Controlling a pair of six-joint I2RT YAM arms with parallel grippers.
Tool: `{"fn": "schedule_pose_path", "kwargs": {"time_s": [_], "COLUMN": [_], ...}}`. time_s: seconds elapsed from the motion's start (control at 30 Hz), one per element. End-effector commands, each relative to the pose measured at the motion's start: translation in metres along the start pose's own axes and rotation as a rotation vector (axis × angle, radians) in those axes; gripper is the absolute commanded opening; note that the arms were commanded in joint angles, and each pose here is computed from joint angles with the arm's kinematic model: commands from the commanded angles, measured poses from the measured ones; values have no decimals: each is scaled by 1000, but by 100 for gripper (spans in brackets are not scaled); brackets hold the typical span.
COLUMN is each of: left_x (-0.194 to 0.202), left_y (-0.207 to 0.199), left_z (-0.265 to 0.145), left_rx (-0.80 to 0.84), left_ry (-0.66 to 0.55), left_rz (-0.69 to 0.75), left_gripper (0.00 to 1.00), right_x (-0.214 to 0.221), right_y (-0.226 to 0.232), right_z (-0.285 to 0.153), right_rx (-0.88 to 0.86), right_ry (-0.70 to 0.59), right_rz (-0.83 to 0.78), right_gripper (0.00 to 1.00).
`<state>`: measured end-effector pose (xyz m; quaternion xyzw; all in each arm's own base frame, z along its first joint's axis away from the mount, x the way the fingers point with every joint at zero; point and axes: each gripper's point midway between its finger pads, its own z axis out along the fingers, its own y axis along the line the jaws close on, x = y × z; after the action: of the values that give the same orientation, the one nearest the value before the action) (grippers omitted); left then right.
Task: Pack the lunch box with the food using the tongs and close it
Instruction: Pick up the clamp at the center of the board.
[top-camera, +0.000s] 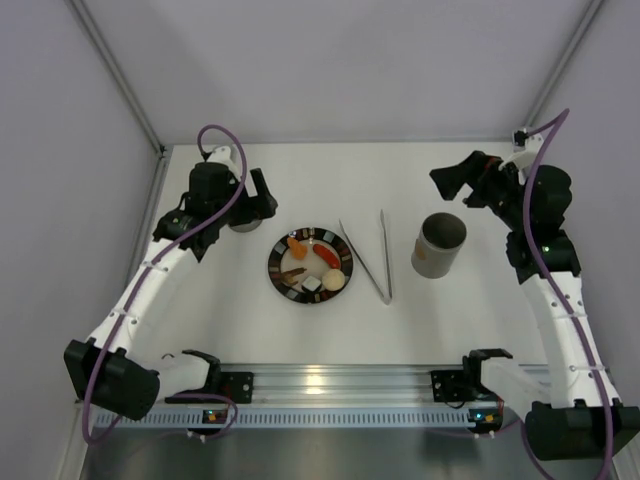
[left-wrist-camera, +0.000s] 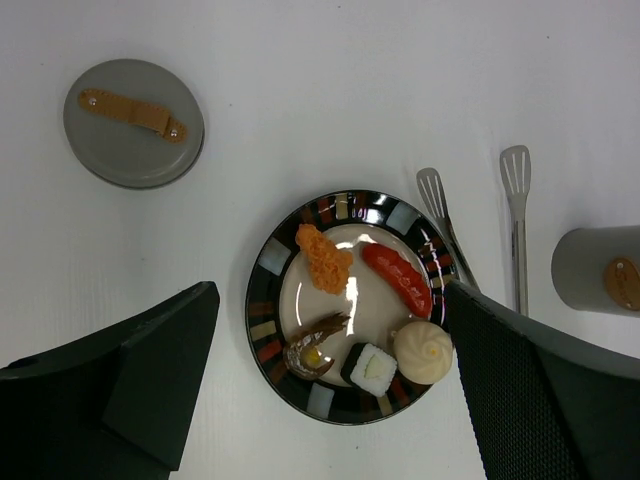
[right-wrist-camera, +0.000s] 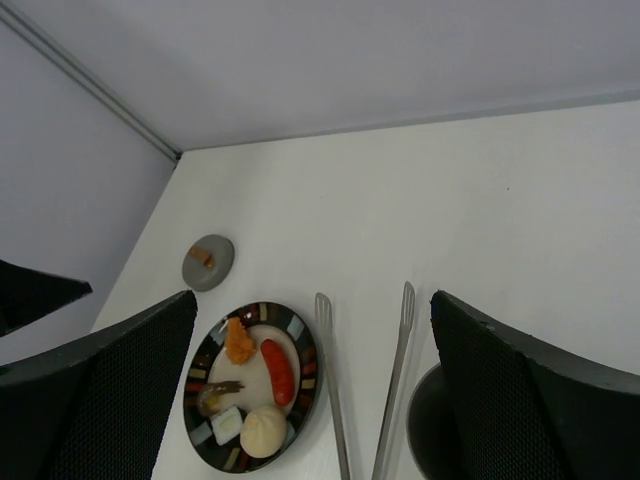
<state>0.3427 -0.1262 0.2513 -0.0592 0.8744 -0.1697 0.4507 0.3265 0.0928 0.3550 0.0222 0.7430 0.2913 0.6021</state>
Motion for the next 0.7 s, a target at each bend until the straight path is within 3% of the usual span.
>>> {"fn": "schedule_pose_path", "kwargs": {"time_s": [0.0, 0.27, 0.5, 0.67], "left_x": [-8, -9, -7, -4], "left_y": [-2, 3, 1, 1], "left_z": [-7, -10, -11, -9], "left_rx": [11, -9, 4, 6], "left_ry": [-37, -49, -45, -36], "left_rz": [19, 31, 33, 34], "left_gripper": [99, 99, 99, 99], "right_x": [-16, -1, 105, 182], "right_y": [8, 53, 88, 70], "right_z": [-11, -9, 17, 34], "right_rx": [4, -44, 37, 183], "right_ry": [-63, 5, 219, 361], "right_rz": [-29, -110, -203, -295], "right_gripper": [99, 99, 99, 99]}}
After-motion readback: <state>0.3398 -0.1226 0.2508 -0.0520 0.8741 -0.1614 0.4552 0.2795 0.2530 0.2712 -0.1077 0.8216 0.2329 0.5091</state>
